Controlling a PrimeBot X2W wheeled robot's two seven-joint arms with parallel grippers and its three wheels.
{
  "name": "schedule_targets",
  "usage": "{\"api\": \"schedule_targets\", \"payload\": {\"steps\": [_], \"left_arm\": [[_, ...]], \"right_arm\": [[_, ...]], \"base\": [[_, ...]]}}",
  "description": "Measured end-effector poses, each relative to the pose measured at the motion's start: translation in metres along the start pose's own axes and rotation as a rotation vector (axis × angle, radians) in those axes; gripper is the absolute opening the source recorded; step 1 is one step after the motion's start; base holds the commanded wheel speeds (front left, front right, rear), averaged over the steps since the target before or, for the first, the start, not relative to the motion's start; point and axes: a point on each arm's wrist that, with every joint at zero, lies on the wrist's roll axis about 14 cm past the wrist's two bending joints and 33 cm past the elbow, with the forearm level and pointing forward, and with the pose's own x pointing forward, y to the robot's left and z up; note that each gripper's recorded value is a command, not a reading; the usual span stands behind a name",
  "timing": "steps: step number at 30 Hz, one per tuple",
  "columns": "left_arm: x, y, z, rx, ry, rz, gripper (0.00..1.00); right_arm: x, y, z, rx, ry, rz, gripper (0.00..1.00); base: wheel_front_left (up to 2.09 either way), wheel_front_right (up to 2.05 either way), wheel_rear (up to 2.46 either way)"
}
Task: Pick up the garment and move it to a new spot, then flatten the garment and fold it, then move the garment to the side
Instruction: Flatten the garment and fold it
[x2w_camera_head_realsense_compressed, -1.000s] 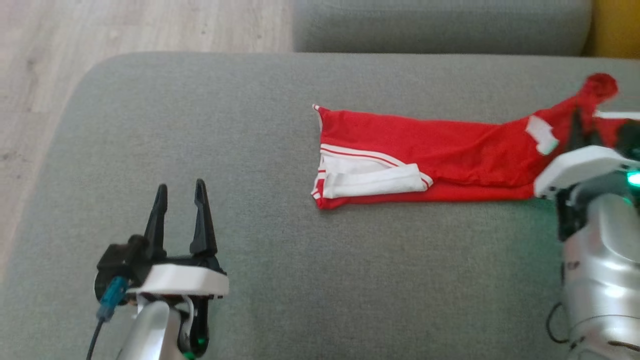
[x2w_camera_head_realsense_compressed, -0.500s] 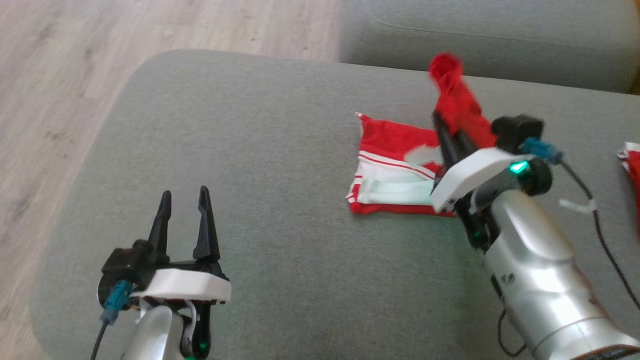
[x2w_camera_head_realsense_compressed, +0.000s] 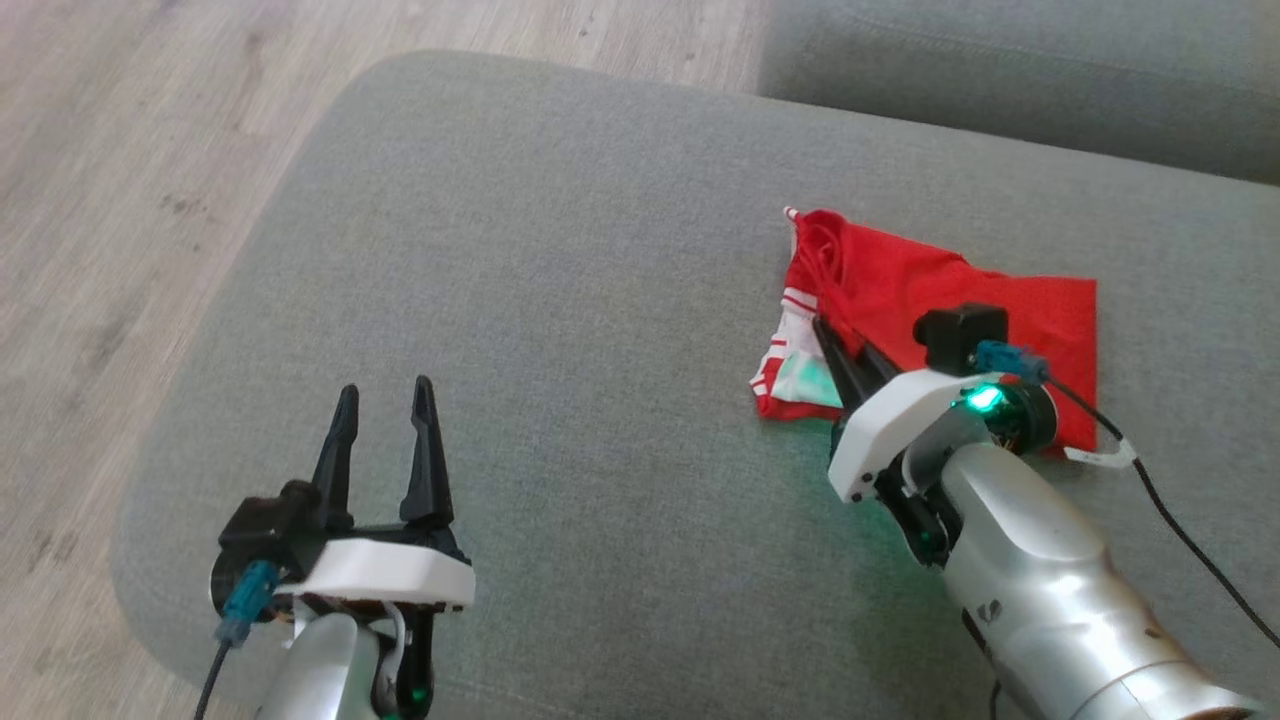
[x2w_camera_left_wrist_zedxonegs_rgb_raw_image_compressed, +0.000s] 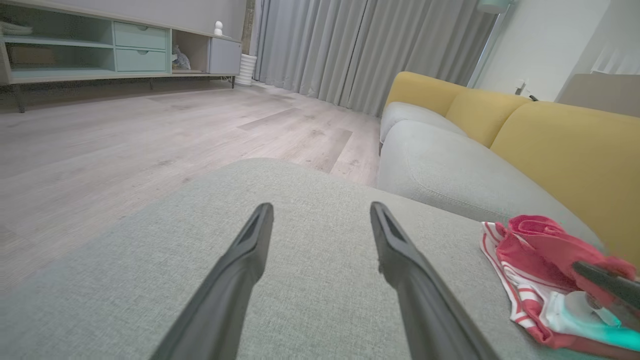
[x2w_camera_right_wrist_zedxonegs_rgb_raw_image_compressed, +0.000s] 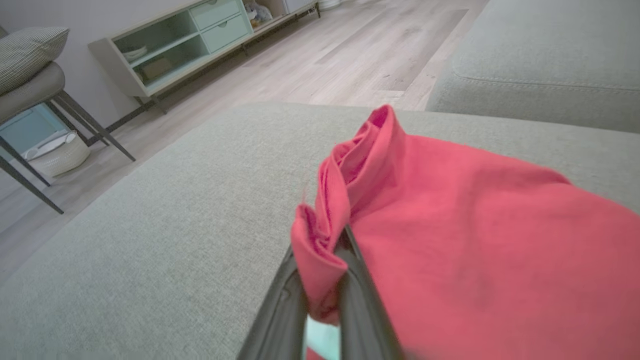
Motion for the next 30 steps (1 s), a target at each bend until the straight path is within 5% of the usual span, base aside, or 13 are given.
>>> {"api": "schedule_targets", "payload": {"steps": [3,4,13,23,30], "left_arm": [[0.0,0.001,-0.003,0.003,0.01,0.006,1.0],[0.0,0.001,-0.004,0.004,0.012,0.006,1.0],[0.006,-0.014,-0.003,-0.008,0.007,-0.037,1.0],[0.02,-0.054,0.008,-0.01,-0.029,-0.161,1.0],[0.021,-0.077,0.0,0.011,-0.013,-0.229,1.0]], "right_arm": [[0.001,0.0,-0.015,-0.013,0.047,0.004,0.0],[0.0,0.001,-0.021,-0.027,0.071,0.011,1.0],[-0.008,0.012,0.006,-0.094,-0.048,0.051,1.0],[-0.07,-0.092,0.093,-0.125,-0.346,-0.303,1.0],[-0.147,-0.129,0.057,-0.116,-0.382,-0.503,1.0]], "base": [[0.0,0.0,0.0],[0.0,0.0,0.0],[0.0,0.0,0.0],[0.0,0.0,0.0],[0.0,0.0,0.0]]}}
